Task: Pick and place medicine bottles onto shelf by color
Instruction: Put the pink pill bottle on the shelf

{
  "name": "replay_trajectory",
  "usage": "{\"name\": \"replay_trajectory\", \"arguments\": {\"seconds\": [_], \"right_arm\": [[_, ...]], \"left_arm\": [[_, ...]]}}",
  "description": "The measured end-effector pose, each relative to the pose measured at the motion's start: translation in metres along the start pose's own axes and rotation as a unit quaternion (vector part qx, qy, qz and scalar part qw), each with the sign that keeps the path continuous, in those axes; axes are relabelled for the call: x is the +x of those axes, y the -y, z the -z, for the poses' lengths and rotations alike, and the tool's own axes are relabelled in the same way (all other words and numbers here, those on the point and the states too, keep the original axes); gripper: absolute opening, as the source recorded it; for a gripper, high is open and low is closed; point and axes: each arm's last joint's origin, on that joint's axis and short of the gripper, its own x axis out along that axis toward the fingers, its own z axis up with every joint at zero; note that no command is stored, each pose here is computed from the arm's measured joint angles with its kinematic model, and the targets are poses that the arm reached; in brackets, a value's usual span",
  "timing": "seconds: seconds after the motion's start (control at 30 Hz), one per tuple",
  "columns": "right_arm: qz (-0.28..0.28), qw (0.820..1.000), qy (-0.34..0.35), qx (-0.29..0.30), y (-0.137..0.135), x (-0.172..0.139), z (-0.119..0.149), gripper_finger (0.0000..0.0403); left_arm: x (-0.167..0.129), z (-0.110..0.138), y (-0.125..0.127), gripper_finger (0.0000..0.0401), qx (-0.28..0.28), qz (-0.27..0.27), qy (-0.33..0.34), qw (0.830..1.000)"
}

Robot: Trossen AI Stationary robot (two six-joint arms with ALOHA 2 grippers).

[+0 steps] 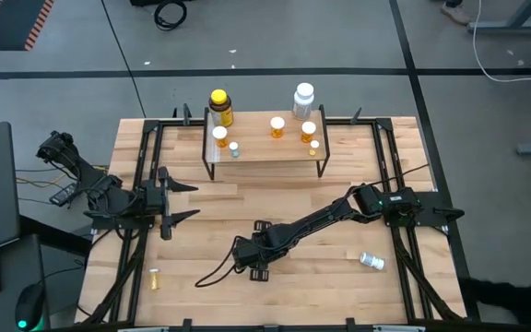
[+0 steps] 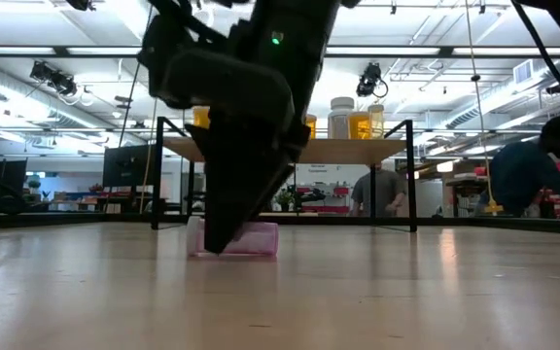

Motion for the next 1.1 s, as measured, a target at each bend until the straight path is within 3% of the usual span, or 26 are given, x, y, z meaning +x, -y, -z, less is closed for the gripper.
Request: {"name": "replay_trajectory", "arguments": {"seconds": [0.77,1.1], "right_arm": [[0.014,0.999,0.033,0.003,0.0018,0.0085,-0.0007,0.0203],[0.015,0.999,0.032,0.003,0.0020,0.0087,-0.0005,0.0173]], "left_arm": [[0.0000,0.0000,0.0000,0.0283,0.000,0.000,0.000,1.000],[0.0000,0.0000,0.0000,0.0283,0.000,0.000,0.000,1.000]]}}
